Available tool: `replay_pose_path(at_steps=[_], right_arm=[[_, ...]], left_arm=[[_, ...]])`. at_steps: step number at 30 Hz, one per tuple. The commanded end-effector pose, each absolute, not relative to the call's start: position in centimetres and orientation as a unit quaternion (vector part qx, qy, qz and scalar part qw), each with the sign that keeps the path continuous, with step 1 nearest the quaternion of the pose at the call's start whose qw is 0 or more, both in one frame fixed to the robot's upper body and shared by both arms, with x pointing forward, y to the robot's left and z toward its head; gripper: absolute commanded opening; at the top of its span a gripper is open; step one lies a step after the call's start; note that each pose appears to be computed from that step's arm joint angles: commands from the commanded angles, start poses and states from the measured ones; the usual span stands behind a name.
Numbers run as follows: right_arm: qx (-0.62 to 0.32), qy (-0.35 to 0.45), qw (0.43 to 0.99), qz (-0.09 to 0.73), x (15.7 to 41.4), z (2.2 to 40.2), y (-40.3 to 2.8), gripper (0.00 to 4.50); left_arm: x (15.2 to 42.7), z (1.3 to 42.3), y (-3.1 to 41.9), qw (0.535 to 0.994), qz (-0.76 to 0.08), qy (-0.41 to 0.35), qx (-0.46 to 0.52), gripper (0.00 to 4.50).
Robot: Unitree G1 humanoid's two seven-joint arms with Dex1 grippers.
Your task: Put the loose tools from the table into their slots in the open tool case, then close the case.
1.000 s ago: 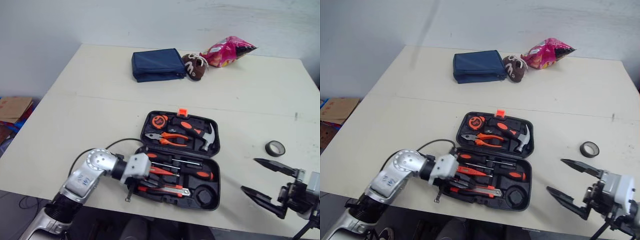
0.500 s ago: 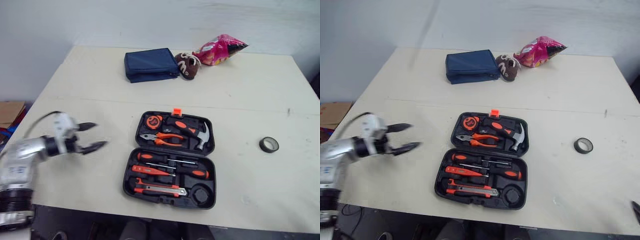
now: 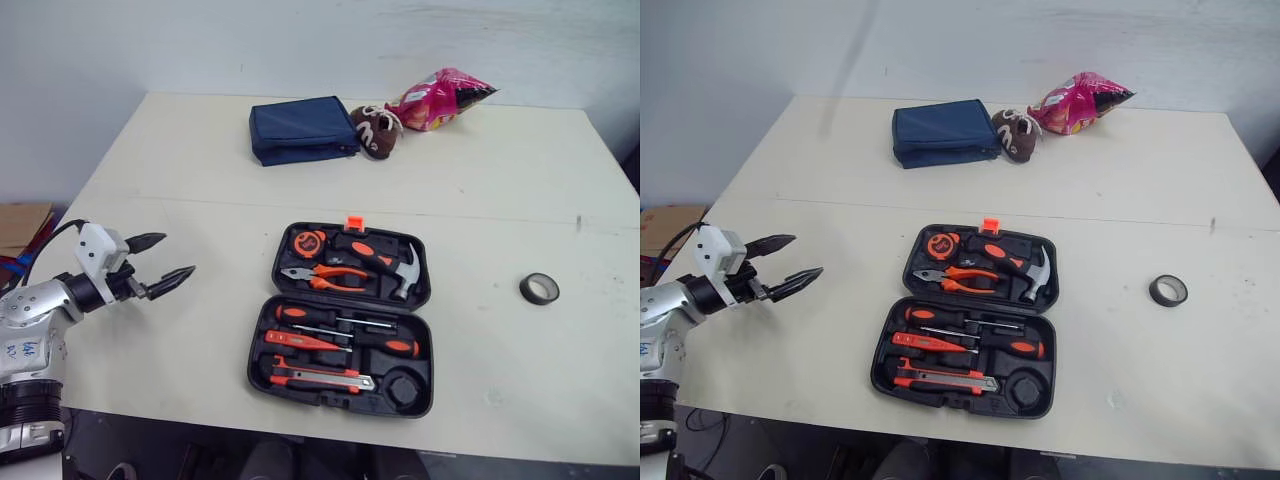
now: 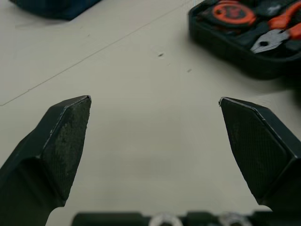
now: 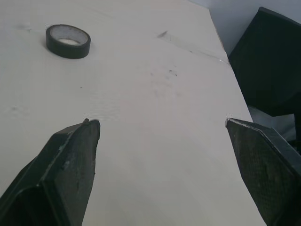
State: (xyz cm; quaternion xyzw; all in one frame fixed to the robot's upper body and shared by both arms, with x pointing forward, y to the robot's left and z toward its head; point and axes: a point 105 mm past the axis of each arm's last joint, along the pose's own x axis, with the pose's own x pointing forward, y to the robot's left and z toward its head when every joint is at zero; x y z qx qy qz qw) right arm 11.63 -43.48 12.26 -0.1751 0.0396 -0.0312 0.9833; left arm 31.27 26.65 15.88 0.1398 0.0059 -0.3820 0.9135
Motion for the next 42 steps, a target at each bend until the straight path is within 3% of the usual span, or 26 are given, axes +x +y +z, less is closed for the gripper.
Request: replay_pose_path(at_steps=[1, 4, 9, 15, 18, 23, 31, 34, 42], right_arm=[[-0.211, 0.081, 0.972, 0.065, 14.9, 14.9, -40.2, 4.5], [-0.219, 0.14, 0.957, 0.128, 17.6, 16.0, -38.1, 4.5], [-0.222, 0.242, 0.916, 0.233, 19.8, 15.7, -35.4, 4.5], [-0.23, 0.278, 0.885, 0.294, 22.7, 15.2, -33.7, 4.5], [-0.241, 0.299, 0.88, 0.279, 24.7, 14.6, -34.1, 4.5], [-0.253, 0.311, 0.875, 0.27, 27.5, 13.9, -34.8, 4.5], [-0.239, 0.346, 0.865, 0.272, 29.2, 12.7, -35.5, 4.5], [-0.235, 0.344, 0.865, 0.281, 29.9, 12.7, -35.1, 3.81], [-0.268, 0.329, 0.85, 0.312, 29.4, 14.7, -34.7, 0.02]], left_arm=[[30.6, 18.6, 23.0, 0.88, -0.457, -0.029, 0.128, 4.45], [29.5, 19.6, 19.1, 0.826, -0.542, -0.039, 0.15, 4.45], [29.0, 21.4, 15.7, 0.763, -0.614, -0.07, 0.188, 4.45], [27.1, 21.7, 12.3, 0.691, -0.7, -0.064, 0.169, 4.45], [26.1, 21.3, 11.2, 0.669, -0.725, -0.06, 0.151, 4.45], [24.8, 20.8, 10.1, 0.657, -0.738, -0.059, 0.14, 4.45], [24.4, 20.2, 10.3, 0.666, -0.732, -0.051, 0.134, 4.45], [24.3, 20.1, 10.4, 0.668, -0.73, -0.051, 0.135, 4.5], [24.1, 19.9, 10.5, 0.669, -0.729, -0.056, 0.134, 4.5]])
